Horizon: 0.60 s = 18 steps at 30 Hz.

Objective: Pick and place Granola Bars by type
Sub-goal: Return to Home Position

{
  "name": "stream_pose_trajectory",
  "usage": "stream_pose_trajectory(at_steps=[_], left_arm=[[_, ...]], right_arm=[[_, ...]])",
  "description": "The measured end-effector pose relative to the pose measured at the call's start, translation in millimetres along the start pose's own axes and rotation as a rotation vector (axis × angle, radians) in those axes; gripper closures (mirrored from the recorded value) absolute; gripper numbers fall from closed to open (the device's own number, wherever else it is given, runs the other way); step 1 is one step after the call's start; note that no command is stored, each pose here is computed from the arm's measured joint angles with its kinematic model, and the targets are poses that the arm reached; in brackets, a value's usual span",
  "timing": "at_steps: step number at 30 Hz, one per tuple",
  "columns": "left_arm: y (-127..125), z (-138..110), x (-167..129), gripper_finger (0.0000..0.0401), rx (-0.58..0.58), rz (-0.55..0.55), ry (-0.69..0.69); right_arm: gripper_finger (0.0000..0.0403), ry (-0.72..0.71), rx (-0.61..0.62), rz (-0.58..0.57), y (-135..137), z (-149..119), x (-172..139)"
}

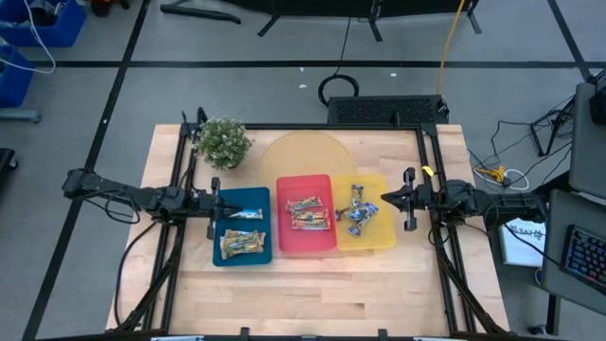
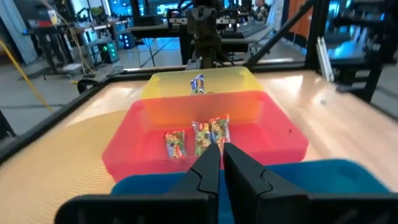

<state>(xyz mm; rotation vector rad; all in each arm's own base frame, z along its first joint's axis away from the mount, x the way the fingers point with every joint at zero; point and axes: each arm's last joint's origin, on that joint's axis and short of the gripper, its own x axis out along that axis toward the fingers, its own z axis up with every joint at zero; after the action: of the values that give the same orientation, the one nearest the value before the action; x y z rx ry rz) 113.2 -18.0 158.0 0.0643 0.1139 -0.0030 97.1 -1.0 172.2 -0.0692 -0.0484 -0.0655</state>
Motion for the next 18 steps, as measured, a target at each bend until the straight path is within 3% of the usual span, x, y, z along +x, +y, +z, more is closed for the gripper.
stream_pose_trajectory(at_steps=[5,18], left_arm=[[0.1,2.3,0.0,0.0372,-0.090,0.000,-0.023],[0.1,2.2,0.0,0.0369,-0.093,0.000,-0.022]], right_arm=[[0.0403,0.005,0.006,0.001,0.1,-0.5,0.0],[0.0403,0.005,0.007,0.000,0.1,-0.4,0.0]])
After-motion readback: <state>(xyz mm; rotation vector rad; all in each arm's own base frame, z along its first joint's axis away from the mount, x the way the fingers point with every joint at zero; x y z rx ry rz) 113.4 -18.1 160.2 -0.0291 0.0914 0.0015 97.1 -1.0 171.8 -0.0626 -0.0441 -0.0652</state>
